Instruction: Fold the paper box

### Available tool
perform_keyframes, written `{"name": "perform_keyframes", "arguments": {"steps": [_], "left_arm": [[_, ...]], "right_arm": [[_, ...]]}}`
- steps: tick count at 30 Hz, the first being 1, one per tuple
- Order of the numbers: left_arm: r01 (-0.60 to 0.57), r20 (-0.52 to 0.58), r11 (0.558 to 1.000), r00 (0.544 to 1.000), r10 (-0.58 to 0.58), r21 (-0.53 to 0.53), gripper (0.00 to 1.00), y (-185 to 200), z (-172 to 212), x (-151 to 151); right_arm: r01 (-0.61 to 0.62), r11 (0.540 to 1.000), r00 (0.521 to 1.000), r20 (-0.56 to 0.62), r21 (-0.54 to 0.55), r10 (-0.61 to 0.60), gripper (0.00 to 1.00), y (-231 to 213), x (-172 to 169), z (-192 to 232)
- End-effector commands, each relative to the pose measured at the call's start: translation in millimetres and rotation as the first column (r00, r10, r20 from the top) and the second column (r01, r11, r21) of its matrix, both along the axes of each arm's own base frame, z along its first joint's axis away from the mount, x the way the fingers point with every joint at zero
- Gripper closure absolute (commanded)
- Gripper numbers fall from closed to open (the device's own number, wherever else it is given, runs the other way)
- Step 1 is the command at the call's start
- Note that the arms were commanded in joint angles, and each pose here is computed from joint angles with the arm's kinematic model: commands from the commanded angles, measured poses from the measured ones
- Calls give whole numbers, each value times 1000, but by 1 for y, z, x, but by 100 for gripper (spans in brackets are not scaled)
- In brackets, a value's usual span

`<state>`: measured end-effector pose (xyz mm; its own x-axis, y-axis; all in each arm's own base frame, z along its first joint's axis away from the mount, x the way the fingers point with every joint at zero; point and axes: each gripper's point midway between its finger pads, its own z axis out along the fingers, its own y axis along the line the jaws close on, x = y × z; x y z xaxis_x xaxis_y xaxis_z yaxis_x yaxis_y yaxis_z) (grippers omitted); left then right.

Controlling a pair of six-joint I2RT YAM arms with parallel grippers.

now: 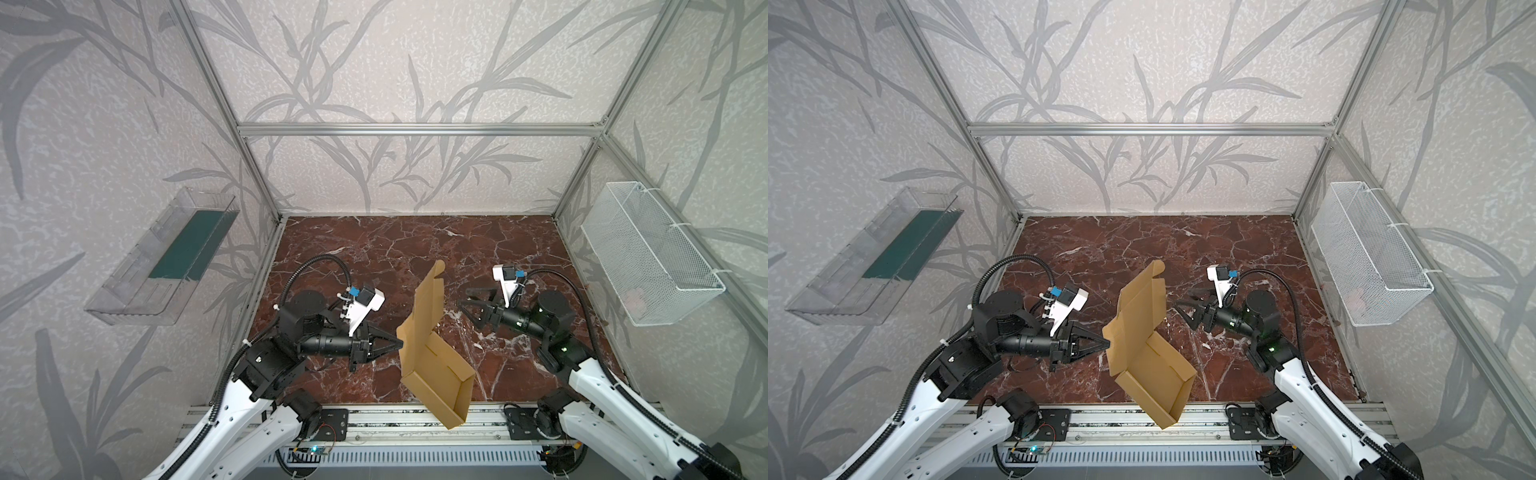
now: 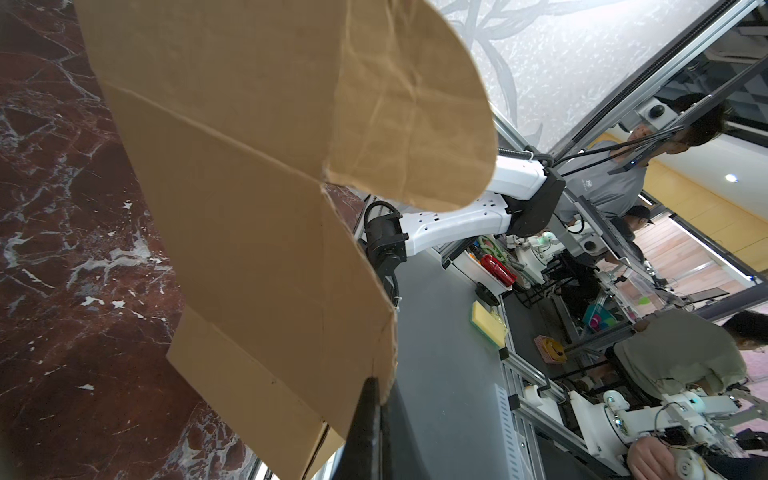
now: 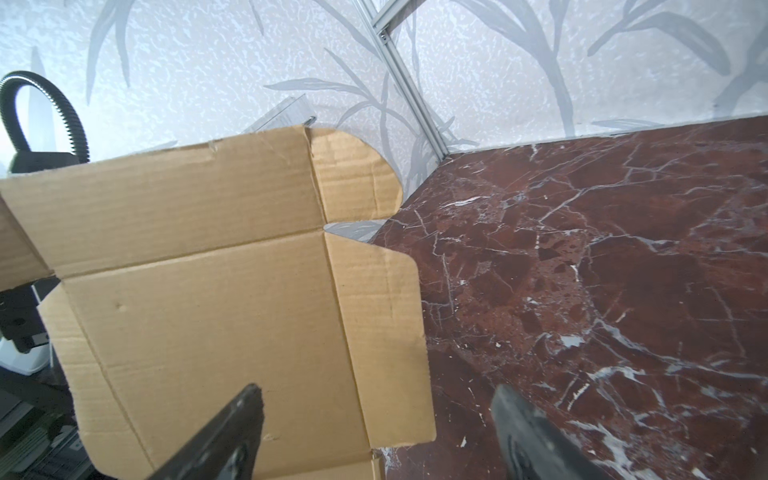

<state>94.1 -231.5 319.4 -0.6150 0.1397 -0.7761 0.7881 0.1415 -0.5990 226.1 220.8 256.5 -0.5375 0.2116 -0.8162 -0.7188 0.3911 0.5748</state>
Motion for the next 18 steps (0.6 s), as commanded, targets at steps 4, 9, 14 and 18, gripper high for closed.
{"name": "perform_keyframes", "arguments": {"steps": [4, 9, 14, 18], "left_arm": [[55, 9, 997, 998, -54, -58, 100, 2, 25, -13], [61, 7, 994, 998, -60, -89, 100, 2, 31, -16], [65, 1, 992, 998, -65, -112, 100, 1, 34, -16], [68, -3, 991, 998, -69, -115, 100, 1, 33, -16]], "right_arm": [[-73, 995, 997, 29, 67, 71, 14, 10, 1, 11], [-94, 992, 996, 5, 84, 94, 14, 17, 9, 7], [-172, 973, 985, 22, 155, 170, 15, 27, 10, 13], [-248, 949, 969, 31, 194, 247, 15, 38, 6, 15]]}}
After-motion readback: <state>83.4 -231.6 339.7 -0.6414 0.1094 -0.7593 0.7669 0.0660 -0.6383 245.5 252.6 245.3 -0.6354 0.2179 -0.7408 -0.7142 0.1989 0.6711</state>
